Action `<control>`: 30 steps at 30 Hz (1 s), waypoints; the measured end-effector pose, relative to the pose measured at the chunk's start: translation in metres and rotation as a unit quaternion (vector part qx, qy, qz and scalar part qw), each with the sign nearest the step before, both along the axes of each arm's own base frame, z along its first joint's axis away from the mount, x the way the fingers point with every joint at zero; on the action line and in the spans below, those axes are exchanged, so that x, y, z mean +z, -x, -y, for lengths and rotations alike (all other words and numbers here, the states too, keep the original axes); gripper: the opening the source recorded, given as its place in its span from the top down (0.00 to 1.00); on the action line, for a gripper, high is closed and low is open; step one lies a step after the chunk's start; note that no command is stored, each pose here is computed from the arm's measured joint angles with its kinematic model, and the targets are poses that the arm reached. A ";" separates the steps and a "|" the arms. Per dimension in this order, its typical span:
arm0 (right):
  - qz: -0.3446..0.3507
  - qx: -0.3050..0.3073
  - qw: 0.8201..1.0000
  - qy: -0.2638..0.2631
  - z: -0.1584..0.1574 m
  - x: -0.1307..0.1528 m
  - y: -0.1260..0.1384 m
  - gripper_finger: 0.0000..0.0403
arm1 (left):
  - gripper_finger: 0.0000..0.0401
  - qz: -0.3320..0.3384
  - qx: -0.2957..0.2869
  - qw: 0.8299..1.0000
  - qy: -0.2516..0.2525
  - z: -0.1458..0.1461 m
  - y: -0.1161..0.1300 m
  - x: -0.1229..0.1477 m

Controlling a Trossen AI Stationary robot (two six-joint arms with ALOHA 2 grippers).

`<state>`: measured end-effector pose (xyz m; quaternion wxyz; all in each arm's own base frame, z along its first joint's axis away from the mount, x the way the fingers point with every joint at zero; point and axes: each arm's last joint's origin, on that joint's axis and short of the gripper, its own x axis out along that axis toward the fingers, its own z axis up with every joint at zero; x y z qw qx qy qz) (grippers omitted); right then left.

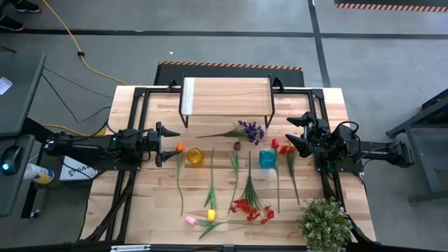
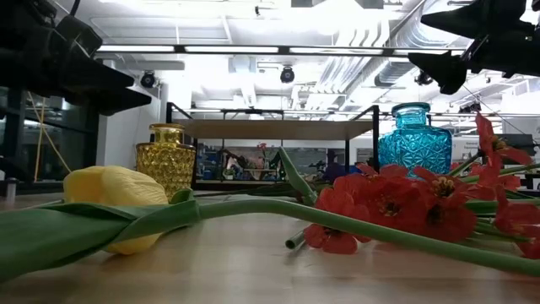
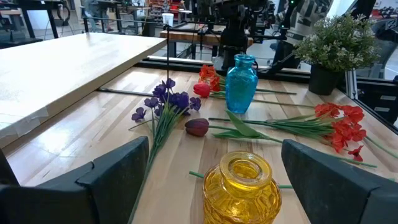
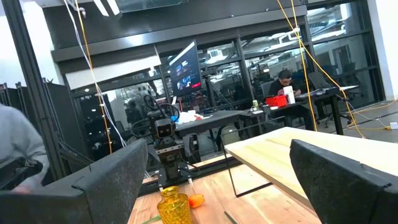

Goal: Pick and place flowers into a vace then onto a shelf

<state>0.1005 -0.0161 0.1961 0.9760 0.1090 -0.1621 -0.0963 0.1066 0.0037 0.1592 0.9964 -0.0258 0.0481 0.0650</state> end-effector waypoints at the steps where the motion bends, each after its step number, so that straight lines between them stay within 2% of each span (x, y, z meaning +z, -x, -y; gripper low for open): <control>1: 0.000 0.000 1.000 0.000 0.000 0.000 0.000 0.05 | 0.00 0.000 0.000 1.000 0.000 0.000 0.000 0.000; 27: 0.000 0.000 1.000 0.000 0.000 0.000 0.000 0.05 | 0.00 0.000 0.000 1.000 0.000 0.000 0.000 0.000; 30: 0.000 0.000 1.000 0.000 0.000 0.000 0.000 0.05 | 0.00 0.004 0.002 1.000 0.021 0.000 0.000 0.000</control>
